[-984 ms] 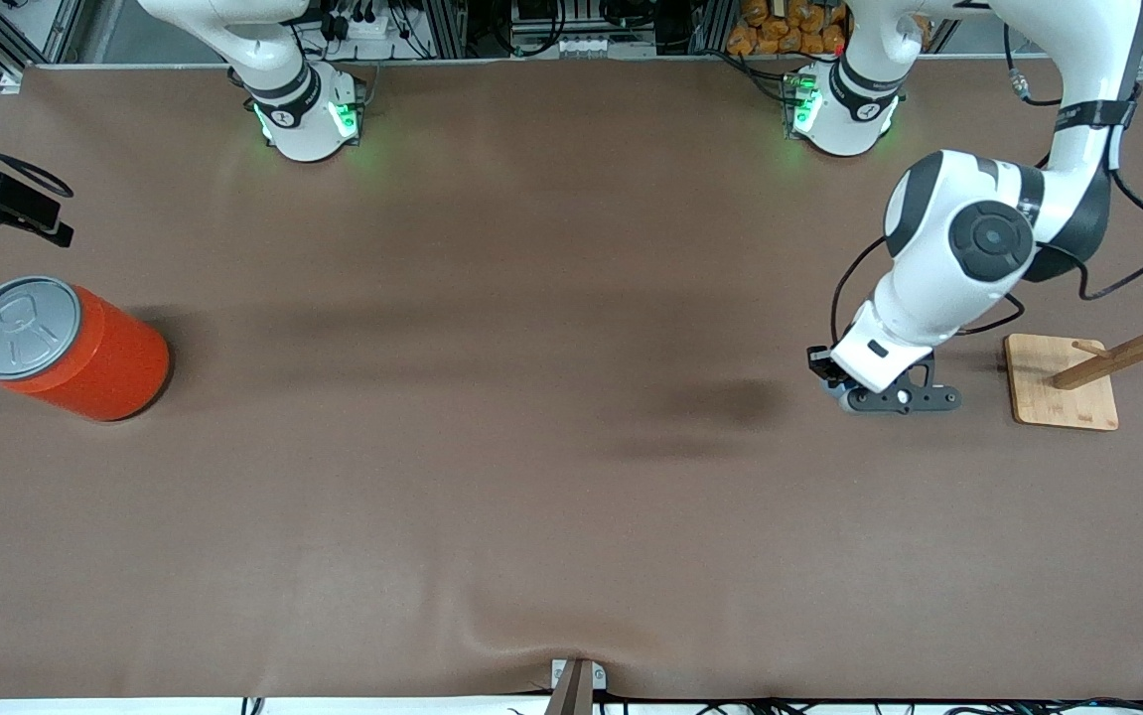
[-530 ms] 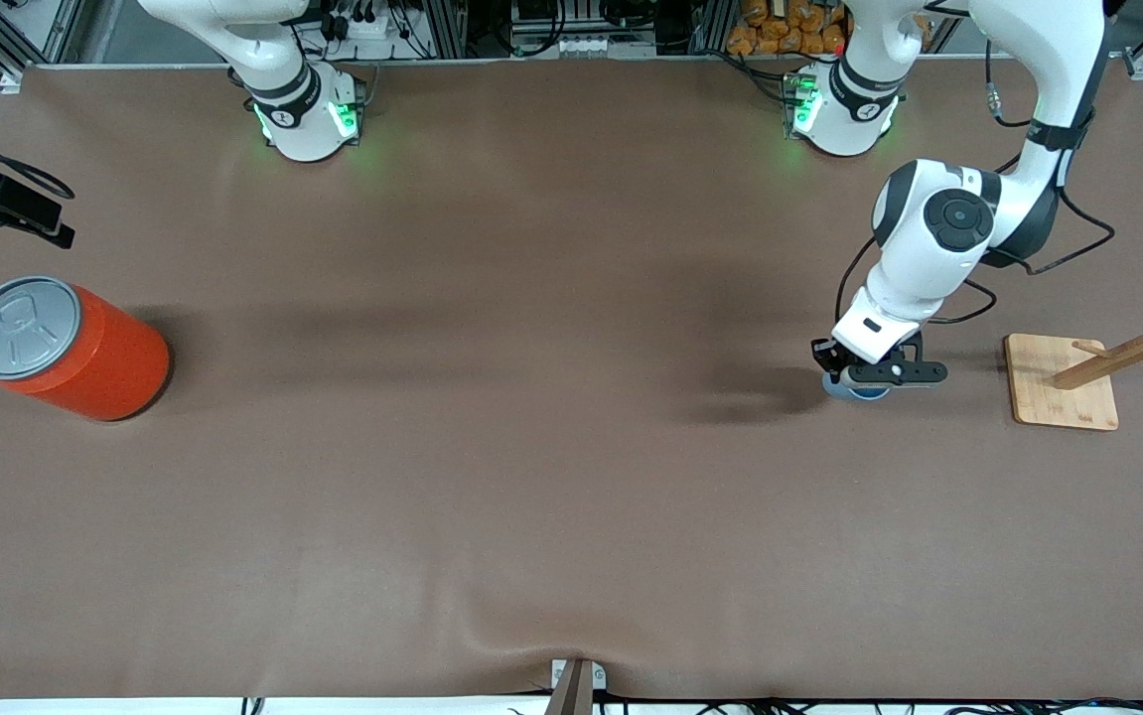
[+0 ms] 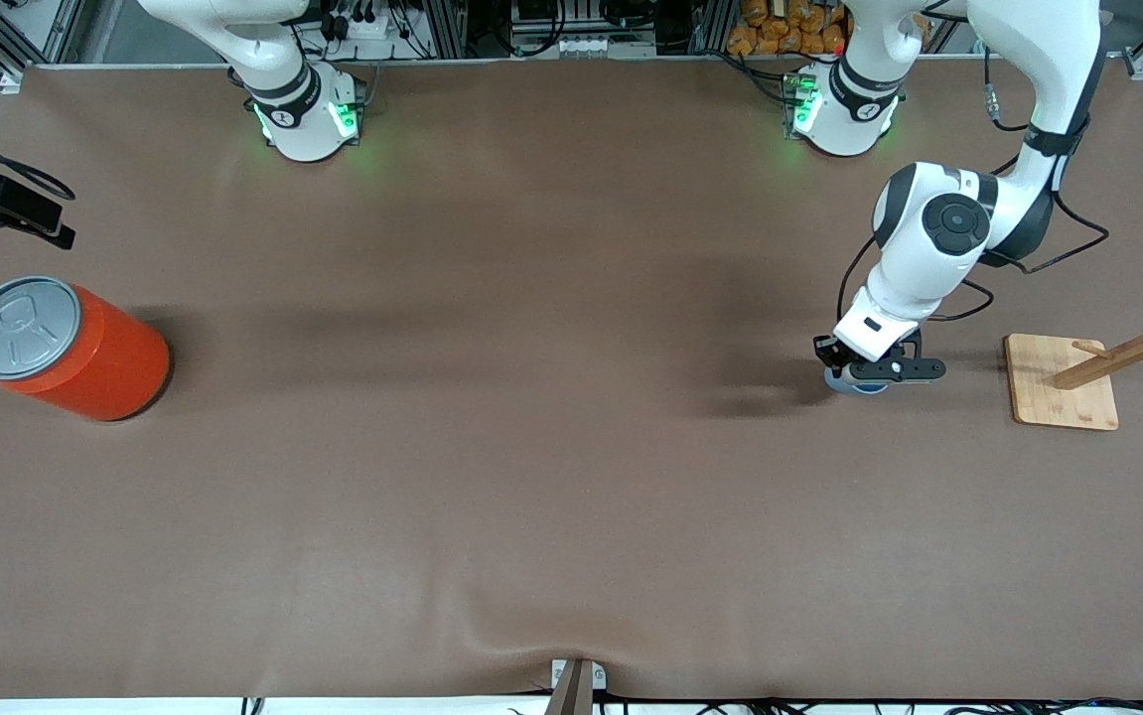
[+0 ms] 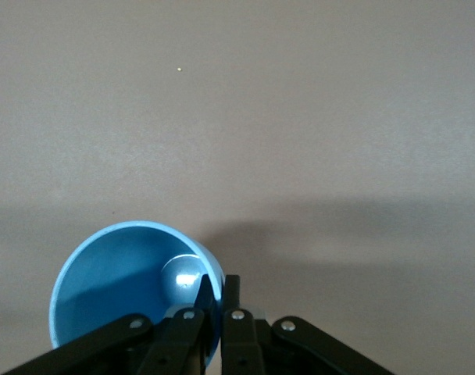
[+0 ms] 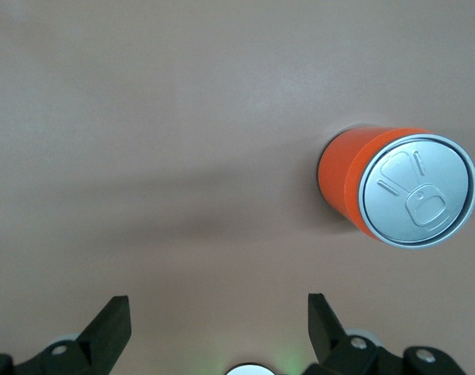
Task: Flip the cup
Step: 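Lower the cup upright onto the table and open the left gripper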
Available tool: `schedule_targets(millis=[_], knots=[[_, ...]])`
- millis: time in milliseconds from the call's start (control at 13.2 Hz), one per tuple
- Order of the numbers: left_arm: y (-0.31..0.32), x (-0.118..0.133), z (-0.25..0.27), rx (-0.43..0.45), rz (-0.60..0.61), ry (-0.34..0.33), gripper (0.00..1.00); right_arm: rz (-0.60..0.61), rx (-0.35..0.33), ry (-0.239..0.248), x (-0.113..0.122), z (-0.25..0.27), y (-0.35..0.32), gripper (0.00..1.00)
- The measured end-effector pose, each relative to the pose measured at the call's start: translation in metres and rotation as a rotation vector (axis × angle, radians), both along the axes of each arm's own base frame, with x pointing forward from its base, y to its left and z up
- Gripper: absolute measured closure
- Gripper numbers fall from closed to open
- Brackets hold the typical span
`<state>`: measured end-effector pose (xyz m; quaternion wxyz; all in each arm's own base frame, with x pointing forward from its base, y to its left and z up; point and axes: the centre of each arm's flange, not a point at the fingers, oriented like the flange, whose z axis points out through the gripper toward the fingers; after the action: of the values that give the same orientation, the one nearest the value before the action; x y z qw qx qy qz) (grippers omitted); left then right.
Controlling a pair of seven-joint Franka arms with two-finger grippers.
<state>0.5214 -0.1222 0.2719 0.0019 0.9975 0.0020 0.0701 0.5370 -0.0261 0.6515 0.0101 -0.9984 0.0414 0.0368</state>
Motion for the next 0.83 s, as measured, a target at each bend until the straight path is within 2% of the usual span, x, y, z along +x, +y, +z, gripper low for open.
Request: schedule_targets(millis=[76,151,681,757,832], knots=[[0.003,0.001,-0.002,0.0,0.003,0.0,0.94,0.0,0.0,0.0,0.0,0.0,0.0,0.0],[0.004,0.001,-0.005,0.0,0.005,-0.001,0.88,0.0,0.0,0.0,0.0,0.0,0.0,0.0],[0.002,0.009,0.001,-0.01,0.028,-0.021,0.11,0.0,0.0,-0.002,0.0,0.0,0.0,0.0],[-0.001,0.012,0.006,-0.01,0.036,-0.021,0.01,0.0,0.0,-0.003,0.0,0.0,0.0,0.0],[-0.003,0.016,0.013,-0.009,0.049,-0.014,0.0,0.0,0.0,-0.004,0.001,0.0,0.0,0.0]])
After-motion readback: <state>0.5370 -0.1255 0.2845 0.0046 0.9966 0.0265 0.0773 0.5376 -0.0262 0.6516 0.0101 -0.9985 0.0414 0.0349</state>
